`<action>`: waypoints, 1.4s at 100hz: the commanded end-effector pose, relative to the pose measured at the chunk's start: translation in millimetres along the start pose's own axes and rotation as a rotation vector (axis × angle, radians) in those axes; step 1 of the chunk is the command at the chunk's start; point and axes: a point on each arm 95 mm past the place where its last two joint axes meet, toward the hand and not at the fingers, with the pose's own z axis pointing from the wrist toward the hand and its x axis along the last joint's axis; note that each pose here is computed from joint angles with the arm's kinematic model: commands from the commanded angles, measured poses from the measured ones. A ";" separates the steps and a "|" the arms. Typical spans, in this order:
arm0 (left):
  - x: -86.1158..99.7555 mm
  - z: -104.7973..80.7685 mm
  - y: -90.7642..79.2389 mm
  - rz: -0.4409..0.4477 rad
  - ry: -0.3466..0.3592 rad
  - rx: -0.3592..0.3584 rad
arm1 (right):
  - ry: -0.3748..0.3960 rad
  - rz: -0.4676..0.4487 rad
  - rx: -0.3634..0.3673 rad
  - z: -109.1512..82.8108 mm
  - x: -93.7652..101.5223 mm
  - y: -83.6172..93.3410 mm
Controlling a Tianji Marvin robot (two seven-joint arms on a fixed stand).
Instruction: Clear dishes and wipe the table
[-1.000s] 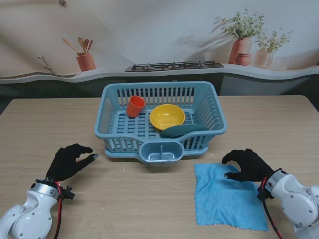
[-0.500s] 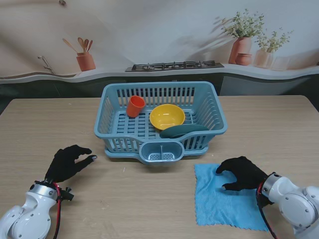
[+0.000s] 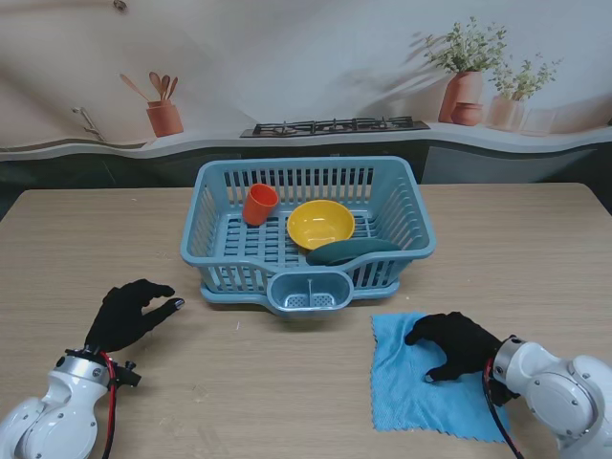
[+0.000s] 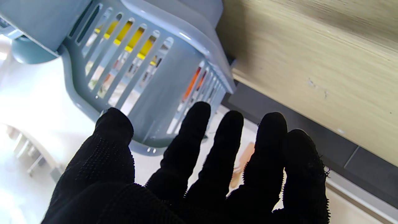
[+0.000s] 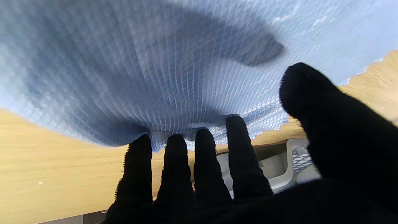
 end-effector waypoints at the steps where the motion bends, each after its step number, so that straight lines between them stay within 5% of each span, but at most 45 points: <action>1: 1.5 -1.2 2.0 -0.013 0.001 -0.009 | -0.009 -0.007 0.080 2.7 -0.4 -21.9; 75: 1.6 -3.3 1.4 -0.021 0.005 0.008 | -0.035 -0.120 0.065 18.3 -4.0 -49.4; 120: 1.9 -3.5 2.2 -0.030 0.003 0.011 | 0.004 -0.020 -0.034 9.2 6.1 -41.2; 140: 1.9 -2.6 2.5 -0.036 0.000 0.005 | 0.025 -0.020 0.023 6.1 8.9 -44.1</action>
